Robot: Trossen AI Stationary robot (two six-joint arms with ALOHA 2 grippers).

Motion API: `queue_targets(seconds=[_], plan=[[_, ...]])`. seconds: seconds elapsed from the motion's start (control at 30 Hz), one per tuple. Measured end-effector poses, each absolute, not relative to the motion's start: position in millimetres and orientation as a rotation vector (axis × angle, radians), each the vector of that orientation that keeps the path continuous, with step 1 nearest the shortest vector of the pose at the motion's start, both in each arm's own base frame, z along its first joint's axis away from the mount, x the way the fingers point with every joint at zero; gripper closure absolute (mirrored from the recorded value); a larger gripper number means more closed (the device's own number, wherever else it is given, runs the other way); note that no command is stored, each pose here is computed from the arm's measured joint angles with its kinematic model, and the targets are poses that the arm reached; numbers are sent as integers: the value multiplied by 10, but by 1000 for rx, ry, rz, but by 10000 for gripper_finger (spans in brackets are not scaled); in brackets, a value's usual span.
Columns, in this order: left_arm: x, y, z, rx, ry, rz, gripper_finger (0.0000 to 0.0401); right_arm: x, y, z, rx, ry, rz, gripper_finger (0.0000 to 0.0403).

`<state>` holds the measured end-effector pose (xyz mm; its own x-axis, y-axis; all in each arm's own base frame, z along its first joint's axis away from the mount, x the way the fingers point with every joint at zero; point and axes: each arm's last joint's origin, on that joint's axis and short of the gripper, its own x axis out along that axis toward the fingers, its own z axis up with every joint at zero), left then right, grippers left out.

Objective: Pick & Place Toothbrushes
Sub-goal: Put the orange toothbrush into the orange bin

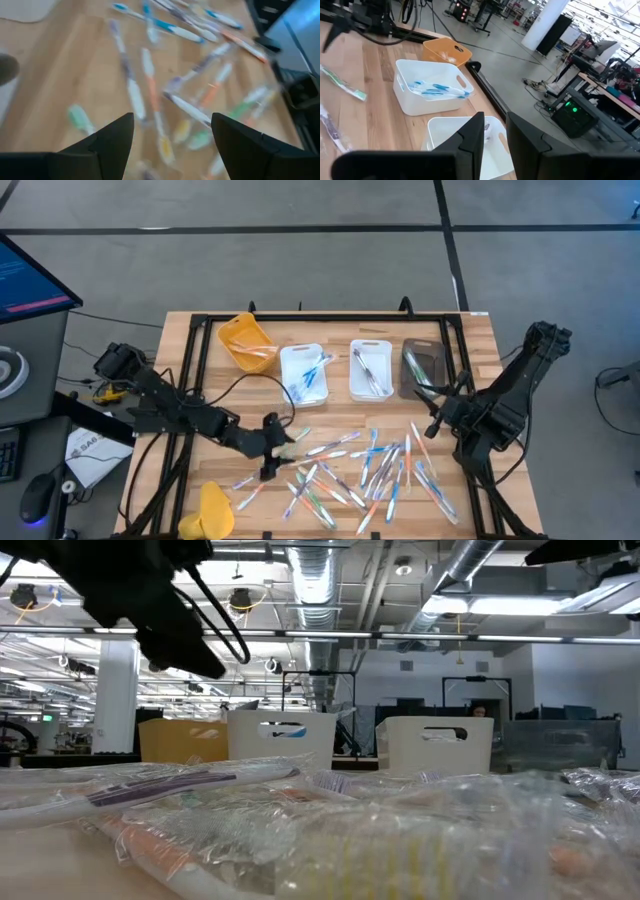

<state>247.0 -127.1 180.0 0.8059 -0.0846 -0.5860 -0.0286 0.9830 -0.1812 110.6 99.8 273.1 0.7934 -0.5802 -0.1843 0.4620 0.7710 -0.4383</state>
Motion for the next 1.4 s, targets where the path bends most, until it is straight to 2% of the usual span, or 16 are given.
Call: queue_targets(seconds=[0.2,0.37,0.67,1.4], plan=[[2320,-1520,1795,-164,649,-120,141,1106,998,2731,-387,321,-575,328],[2200,-1687,1782,-249,669,-141,141,1110,1004,2731,-406,326,-570,328],[1989,-2045,1426,-436,843,-126,141,1113,1008,2732,-415,329,-568,328],[1958,-2079,1355,-451,873,-107,141,1124,1023,2735,-394,322,-566,328]])
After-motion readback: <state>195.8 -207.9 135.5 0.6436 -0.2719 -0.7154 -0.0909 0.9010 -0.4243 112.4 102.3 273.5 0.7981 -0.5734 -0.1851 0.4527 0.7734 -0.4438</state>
